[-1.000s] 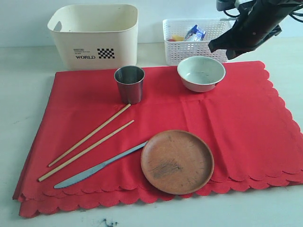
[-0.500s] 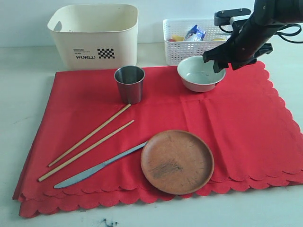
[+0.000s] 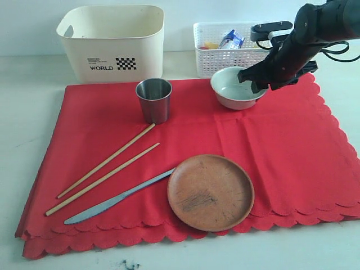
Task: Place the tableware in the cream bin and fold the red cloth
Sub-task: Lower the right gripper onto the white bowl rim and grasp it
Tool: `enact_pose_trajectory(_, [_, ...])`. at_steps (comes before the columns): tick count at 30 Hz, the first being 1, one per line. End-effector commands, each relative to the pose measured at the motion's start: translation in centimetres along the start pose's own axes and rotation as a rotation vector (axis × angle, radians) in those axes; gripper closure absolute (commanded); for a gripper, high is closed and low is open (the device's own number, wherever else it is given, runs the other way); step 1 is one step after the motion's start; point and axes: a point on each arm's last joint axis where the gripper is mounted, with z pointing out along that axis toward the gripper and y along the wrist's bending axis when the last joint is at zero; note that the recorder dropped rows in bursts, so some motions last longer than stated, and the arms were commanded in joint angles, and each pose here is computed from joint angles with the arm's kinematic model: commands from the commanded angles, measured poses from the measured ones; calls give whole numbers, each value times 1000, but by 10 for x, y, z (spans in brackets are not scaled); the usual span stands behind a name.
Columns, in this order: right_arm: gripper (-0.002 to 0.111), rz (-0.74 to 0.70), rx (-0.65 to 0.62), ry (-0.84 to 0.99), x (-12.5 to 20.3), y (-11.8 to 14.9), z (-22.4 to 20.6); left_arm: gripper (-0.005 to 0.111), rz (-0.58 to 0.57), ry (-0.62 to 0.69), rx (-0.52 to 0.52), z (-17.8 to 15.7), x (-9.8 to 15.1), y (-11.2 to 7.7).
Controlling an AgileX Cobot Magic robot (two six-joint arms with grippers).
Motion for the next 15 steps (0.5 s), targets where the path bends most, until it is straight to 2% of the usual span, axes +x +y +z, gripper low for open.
enact_pose_trajectory(1, [84, -5, 4, -20, -1, -1, 0, 102, -8, -6, 4, -1, 0, 0])
enact_pose_trajectory(6, [108, -1, 4, -18, -1, -1, 0, 102, -8, -6, 4, -1, 0, 0])
enact_pose_trajectory(15, [108, 105, -79, -38, -7, 6, -19, 102, -8, -6, 4, -1, 0, 0])
